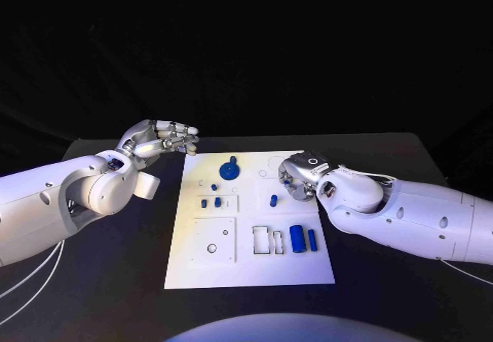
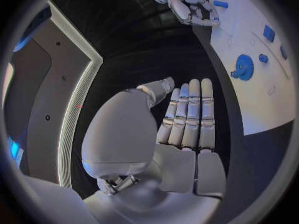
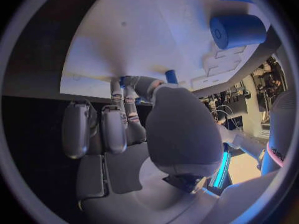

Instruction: Assemble the parts on the task board

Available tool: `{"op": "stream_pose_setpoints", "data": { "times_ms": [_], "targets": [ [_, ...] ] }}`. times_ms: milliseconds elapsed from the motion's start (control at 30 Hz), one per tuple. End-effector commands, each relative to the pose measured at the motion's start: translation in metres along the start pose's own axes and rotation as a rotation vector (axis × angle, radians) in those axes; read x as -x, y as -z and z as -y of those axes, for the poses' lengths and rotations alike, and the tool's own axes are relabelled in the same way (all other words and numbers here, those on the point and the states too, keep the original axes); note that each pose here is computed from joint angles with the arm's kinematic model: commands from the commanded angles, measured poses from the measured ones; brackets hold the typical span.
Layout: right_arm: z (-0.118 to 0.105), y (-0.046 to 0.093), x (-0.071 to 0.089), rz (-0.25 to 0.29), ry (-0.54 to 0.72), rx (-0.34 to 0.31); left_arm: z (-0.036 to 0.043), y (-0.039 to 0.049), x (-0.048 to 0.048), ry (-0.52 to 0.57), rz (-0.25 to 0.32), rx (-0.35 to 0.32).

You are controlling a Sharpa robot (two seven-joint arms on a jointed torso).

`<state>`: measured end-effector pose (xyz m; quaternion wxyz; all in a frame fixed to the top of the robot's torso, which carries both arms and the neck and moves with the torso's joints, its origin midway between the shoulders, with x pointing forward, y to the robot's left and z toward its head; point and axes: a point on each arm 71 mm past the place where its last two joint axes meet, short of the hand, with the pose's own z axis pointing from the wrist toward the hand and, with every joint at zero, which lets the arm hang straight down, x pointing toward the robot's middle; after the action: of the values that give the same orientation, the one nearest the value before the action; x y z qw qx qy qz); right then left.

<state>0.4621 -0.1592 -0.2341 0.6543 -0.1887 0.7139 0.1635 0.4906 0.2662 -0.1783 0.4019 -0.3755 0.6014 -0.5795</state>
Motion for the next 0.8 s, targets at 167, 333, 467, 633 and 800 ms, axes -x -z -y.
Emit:
{"op": "stream_pose_setpoints", "data": {
  "times_ms": [167, 333, 467, 633, 800],
  "targets": [
    [0.000, 0.004, -0.002, -0.004, 0.002, -0.002, 0.0006, -0.0003, -0.0016, 0.004, -0.016, -0.002],
    [0.002, 0.005, 0.001, 0.012, -0.001, -0.004, 0.0004, -0.0004, -0.0014, 0.003, -0.016, -0.001],
    [0.003, 0.007, 0.005, 0.027, -0.007, -0.002, 0.0002, -0.0005, -0.0009, 0.003, -0.015, 0.000],
    [0.003, 0.013, 0.011, 0.056, -0.023, 0.001, 0.0000, -0.0005, -0.0008, 0.003, -0.017, 0.002],
    [0.000, 0.019, 0.019, 0.099, -0.046, 0.013, -0.0001, -0.0004, -0.0007, 0.003, -0.017, 0.002]
  ]
}}
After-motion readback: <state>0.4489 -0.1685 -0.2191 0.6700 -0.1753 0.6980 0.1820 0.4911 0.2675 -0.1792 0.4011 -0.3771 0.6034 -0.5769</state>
